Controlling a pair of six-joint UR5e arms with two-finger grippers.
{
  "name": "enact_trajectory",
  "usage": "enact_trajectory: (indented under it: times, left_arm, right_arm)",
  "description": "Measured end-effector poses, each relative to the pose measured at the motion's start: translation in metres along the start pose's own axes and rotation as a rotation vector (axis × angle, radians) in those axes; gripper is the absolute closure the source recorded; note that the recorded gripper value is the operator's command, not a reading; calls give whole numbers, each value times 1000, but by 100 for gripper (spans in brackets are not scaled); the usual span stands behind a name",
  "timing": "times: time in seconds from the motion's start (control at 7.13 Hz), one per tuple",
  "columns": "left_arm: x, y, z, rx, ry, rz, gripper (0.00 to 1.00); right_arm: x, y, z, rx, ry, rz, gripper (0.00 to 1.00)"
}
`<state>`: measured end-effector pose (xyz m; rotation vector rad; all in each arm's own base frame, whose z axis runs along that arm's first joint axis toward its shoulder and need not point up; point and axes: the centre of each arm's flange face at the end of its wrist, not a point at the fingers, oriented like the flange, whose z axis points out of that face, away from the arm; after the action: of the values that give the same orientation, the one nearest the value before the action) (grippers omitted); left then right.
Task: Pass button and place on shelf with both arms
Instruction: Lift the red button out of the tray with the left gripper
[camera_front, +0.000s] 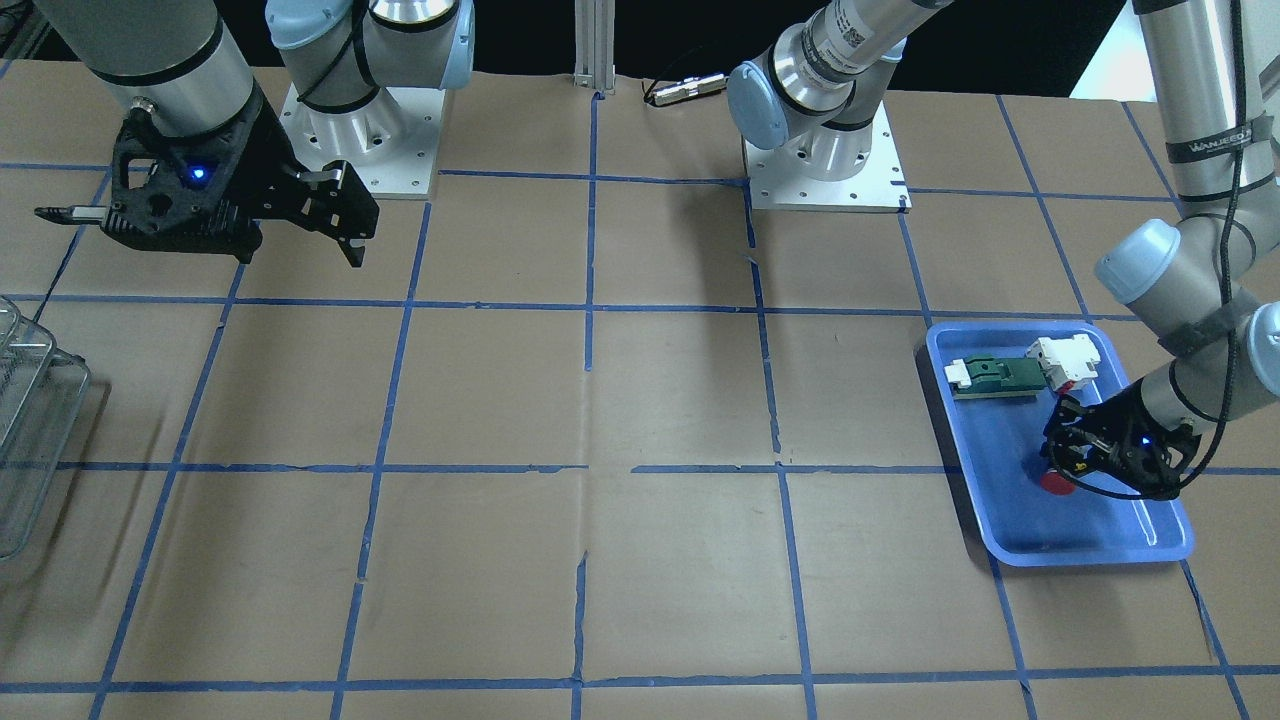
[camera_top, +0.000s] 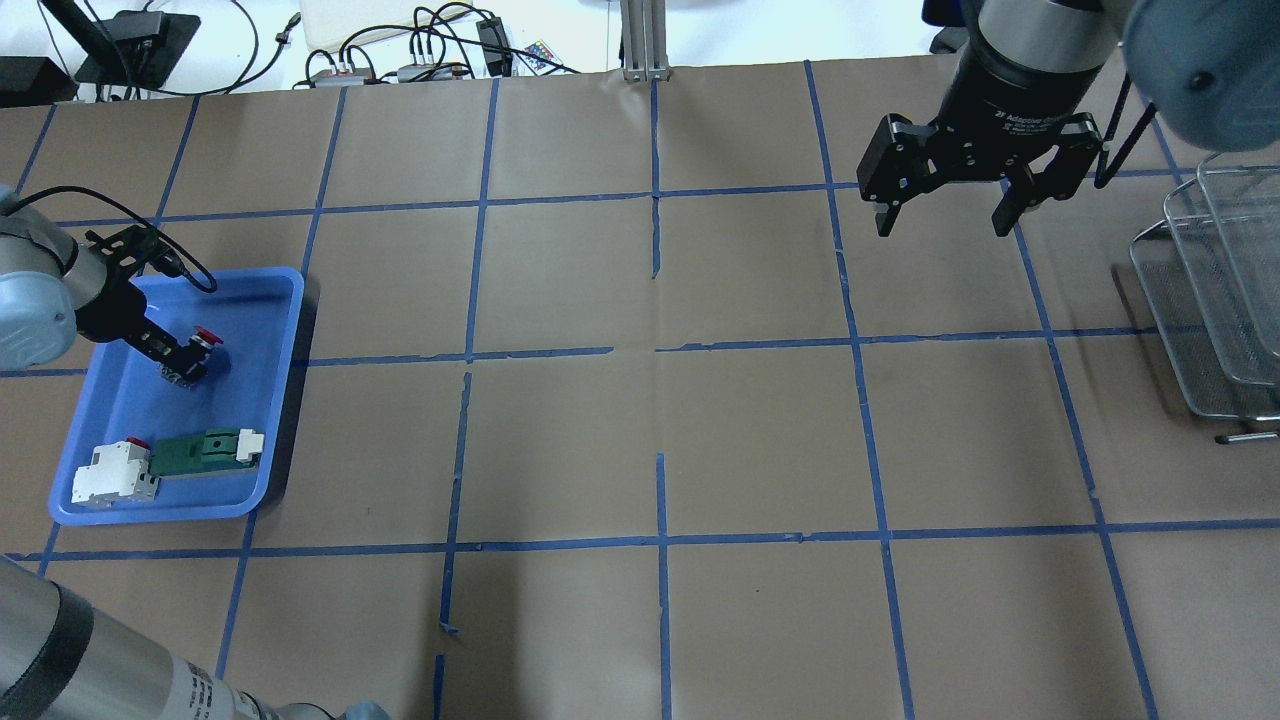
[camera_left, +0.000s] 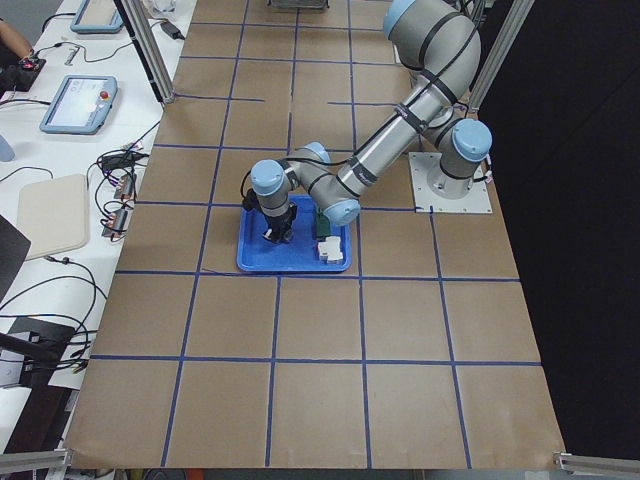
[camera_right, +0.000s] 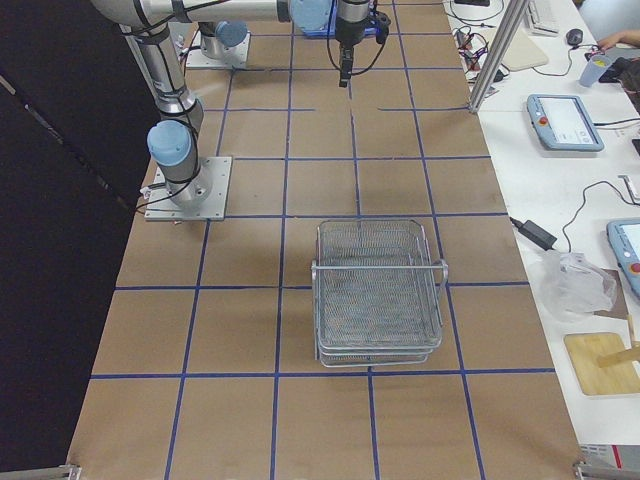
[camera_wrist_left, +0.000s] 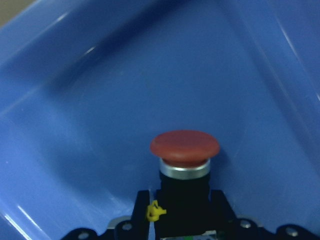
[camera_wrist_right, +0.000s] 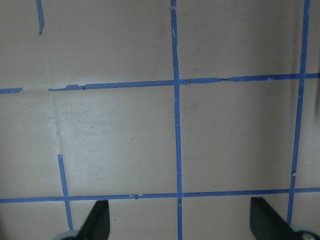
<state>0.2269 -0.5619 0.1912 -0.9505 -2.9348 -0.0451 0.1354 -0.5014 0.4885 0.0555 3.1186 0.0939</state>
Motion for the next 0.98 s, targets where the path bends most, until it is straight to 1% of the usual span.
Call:
enact_trajectory:
  times: [0.14, 0.28, 0.42, 0.56, 0.7, 0.84, 0.98]
  left_arm:
    - [3, -10, -14, 29, -15, 92, 89]
    - [10, -27, -33, 64, -30, 220, 96]
    - [27, -54, -50, 79, -33, 382, 100]
    - [54, -84, -61, 80, -17, 529, 100]
    - [92, -119, -72, 78, 9, 656, 100]
    - [136, -154, -82, 84, 36, 760, 100]
    - [182, -185, -93, 114, 66, 841, 100]
  right_arm:
    - [0, 1, -2, -1, 0, 0, 0]
    - [0, 2, -9, 9, -1, 1, 0]
    - [0, 5, -19, 30, -6, -18, 0]
    - [0, 6, -27, 47, -21, -83, 0]
    - [0, 7, -32, 64, -41, -179, 0]
    - [3, 7, -35, 76, -51, -261, 0]
    - [11, 4, -34, 84, -74, -351, 0]
